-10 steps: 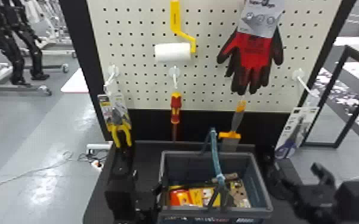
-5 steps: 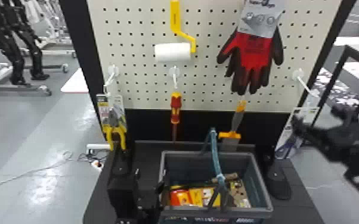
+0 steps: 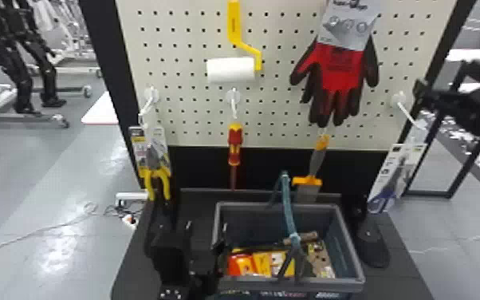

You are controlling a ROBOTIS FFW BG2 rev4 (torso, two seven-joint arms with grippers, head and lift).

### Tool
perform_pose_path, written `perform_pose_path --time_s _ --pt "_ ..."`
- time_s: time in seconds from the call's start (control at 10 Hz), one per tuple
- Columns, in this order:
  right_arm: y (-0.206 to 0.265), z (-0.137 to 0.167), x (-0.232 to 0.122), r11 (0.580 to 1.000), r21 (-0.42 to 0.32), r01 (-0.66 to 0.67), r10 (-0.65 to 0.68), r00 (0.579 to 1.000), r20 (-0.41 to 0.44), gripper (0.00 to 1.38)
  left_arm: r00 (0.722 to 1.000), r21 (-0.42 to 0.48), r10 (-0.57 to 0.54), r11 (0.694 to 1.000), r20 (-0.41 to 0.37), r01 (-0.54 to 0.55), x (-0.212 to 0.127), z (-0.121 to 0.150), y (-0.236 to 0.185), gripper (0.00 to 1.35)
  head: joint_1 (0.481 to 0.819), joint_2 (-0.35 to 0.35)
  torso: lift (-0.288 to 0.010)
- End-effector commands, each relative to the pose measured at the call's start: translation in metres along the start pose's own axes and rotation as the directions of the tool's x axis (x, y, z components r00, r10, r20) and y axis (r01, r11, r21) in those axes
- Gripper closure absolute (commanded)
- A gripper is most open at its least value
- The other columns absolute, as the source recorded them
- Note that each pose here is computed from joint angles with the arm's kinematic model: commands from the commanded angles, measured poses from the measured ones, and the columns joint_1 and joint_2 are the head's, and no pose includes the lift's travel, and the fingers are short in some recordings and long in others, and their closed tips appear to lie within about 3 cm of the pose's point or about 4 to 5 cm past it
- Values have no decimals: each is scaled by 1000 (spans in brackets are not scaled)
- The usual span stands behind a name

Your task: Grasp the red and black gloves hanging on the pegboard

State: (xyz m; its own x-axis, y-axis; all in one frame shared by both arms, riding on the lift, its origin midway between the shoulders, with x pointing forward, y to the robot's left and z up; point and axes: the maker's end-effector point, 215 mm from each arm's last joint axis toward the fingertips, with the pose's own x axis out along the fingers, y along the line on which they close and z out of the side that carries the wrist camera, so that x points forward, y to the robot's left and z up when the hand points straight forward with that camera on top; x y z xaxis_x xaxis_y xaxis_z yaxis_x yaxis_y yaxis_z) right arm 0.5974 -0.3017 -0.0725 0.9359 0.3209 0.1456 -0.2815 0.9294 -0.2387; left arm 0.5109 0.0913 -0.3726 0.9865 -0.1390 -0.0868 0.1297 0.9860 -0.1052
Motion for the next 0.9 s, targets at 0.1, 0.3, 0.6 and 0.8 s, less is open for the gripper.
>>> perform_pose_path --time_s 0.1,0.3,0.6,0.8 --pt "13 29 21 991 72 -114 116 993 -18 226 1000 2 -1 1000 -2 1 0 -1 0 510 549 0 -100" --pt "39 45 40 971 101 -215 215 977 3 234 1000 4 -7 1000 -3 7 1 0 -1 510 549 0 -100" --pt "87 57 52 900 219 -377 379 925 36 239 1000 8 -14 1000 -7 14 3 1 -4 510 549 0 -100" --pt "103 90 65 867 207 -454 444 891 95 242 1000 11 -17 1000 -8 17 4 1 -5 510 549 0 -100"
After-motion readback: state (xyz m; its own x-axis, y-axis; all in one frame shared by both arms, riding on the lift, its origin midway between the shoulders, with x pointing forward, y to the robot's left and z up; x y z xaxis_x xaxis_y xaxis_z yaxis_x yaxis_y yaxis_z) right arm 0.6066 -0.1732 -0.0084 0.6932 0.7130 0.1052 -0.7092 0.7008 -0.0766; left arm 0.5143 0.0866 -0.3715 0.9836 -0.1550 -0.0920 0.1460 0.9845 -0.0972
